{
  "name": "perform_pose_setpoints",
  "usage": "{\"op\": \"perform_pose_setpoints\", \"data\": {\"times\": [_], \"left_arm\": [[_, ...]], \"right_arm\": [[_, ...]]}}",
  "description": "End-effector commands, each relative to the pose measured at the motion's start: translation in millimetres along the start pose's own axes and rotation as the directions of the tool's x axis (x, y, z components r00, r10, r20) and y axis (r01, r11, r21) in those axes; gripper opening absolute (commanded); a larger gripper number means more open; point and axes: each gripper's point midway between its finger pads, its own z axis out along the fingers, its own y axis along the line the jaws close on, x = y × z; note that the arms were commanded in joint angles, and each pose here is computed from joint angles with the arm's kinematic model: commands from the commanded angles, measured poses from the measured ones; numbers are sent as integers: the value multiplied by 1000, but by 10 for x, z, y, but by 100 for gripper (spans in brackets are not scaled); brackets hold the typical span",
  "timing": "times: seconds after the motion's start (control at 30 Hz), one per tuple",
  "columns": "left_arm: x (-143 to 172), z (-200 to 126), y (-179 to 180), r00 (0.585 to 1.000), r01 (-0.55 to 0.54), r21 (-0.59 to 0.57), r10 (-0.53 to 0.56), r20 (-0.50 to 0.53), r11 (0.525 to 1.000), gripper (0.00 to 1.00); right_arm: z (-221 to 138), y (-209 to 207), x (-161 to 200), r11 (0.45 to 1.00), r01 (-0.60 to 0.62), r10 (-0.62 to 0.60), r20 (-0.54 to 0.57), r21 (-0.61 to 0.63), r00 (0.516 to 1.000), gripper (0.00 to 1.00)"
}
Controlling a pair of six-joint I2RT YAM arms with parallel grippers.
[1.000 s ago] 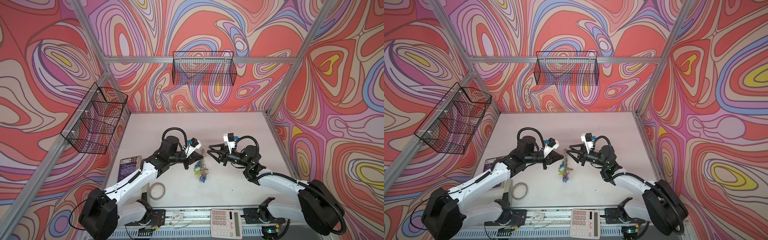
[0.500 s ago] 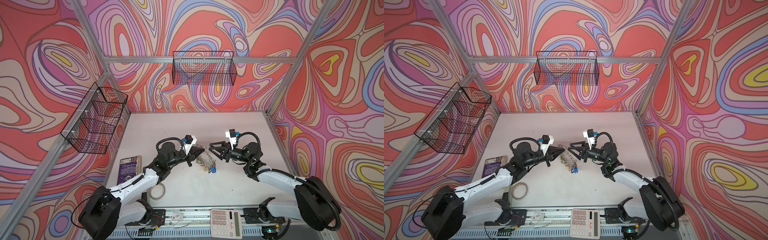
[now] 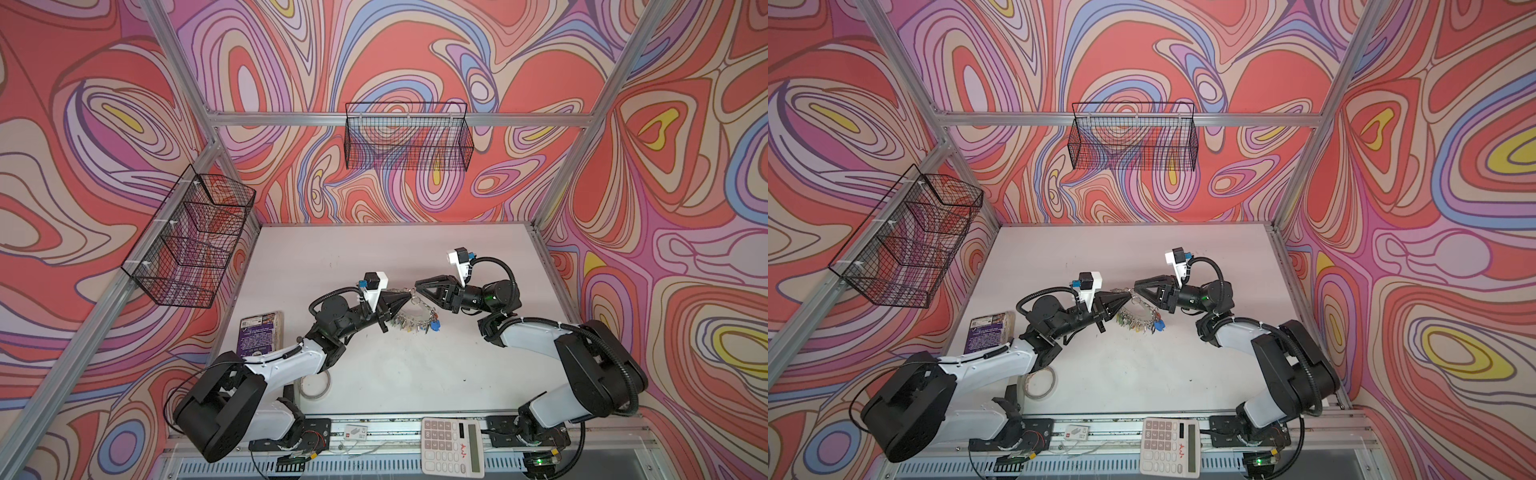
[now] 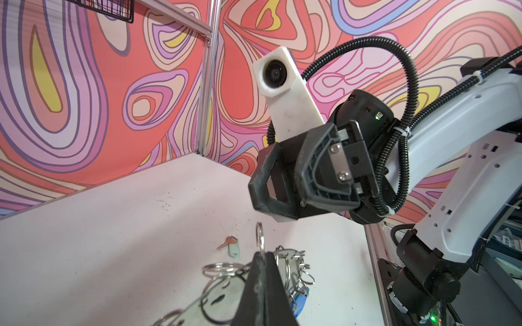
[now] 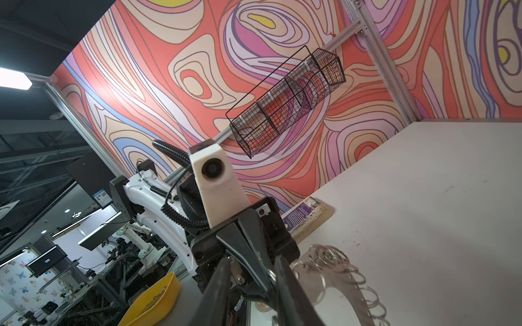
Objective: Attach keys to a key ring
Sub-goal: Pass the keyring.
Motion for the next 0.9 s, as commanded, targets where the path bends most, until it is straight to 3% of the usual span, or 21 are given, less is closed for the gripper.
{"op": "perform_pose_setpoints", "data": {"times": [0.0,0.87], "left_arm": [[-406,-22,-170,984,-69,55,58,169,996,0],[-462,6,-344,983,-87,140,62,174,986,0]], "right_arm": [[-7,173,-81,997,41,-40,9,-69,999,29],[-51,-88,66,999,34,-34,-9,19,999,33]]}}
